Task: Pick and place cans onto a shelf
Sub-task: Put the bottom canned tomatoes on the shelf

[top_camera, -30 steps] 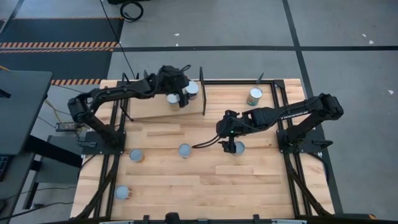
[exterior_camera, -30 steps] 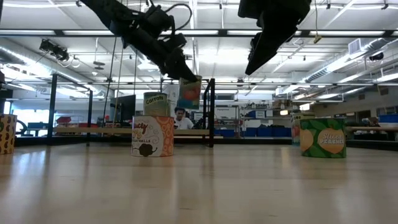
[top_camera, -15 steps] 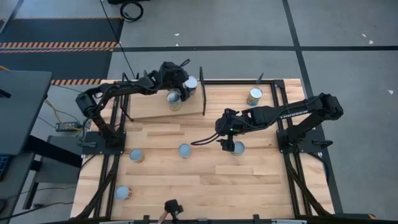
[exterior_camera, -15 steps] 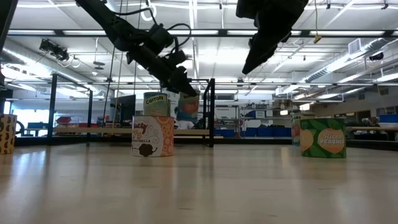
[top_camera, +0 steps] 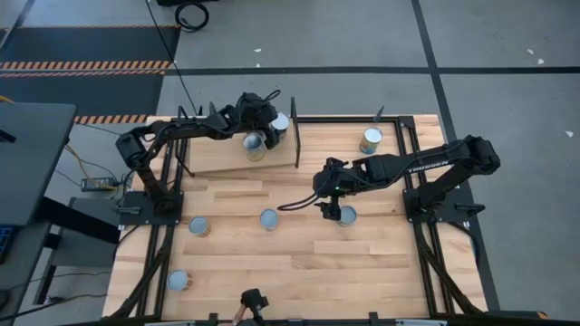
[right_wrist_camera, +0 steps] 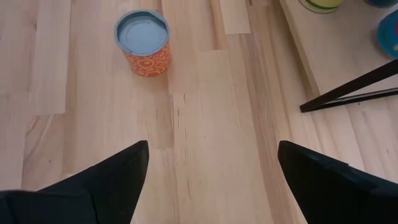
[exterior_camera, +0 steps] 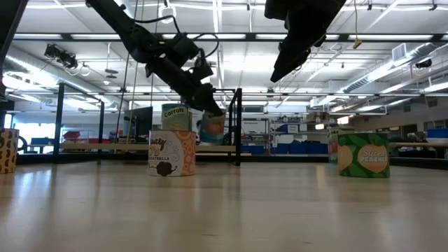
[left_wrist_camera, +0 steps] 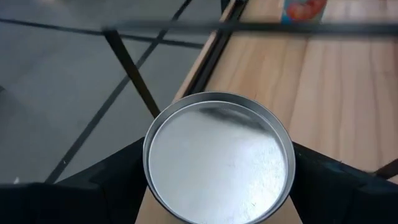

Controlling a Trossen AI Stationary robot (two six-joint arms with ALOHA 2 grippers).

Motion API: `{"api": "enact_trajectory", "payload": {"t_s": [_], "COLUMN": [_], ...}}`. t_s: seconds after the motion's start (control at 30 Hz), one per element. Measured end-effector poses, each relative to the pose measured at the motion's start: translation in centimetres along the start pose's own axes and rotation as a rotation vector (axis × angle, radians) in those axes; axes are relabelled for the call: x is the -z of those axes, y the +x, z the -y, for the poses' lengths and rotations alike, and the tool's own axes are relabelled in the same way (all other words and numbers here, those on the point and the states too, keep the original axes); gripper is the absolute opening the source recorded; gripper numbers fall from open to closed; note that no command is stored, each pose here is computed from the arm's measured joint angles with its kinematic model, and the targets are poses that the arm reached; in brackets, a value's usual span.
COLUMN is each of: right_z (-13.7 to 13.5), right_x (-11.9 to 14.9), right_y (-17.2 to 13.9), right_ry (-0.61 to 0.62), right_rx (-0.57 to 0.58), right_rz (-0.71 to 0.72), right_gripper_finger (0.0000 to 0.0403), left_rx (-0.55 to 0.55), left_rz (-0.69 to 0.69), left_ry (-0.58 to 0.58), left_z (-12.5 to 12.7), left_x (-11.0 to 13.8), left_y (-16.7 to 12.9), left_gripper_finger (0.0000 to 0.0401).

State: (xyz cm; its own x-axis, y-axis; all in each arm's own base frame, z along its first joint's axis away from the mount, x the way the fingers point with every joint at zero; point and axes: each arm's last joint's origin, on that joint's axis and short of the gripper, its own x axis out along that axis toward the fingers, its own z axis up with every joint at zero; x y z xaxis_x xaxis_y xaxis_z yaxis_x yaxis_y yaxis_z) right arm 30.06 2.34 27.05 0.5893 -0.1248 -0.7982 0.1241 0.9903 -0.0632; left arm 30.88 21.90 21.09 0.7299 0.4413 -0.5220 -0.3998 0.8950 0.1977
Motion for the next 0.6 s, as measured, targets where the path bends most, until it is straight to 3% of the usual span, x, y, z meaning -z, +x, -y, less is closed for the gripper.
{"api": "enact_trajectory", "payload": {"t_s": [0.33,0.6], "right_z": [0.0,0.0], "right_x": [0.0,0.0], "right_y": [0.0,0.0], "right_ry": [-0.001,-0.002], "right_rx": [0.0,0.0], "right_rz": [0.0,0.0], "right_gripper_finger": [0.0366,0.0366], "left_rx": [-0.015,-0.072], "left_rz": [-0.006,-0.025], "left_ry": [0.015,0.06], "left_z": [0.16,-0.02], "left_x": [0.28,0.34], "left_y": [0.56,0.53], "left_gripper_finger": [0.033,0.0354]}}
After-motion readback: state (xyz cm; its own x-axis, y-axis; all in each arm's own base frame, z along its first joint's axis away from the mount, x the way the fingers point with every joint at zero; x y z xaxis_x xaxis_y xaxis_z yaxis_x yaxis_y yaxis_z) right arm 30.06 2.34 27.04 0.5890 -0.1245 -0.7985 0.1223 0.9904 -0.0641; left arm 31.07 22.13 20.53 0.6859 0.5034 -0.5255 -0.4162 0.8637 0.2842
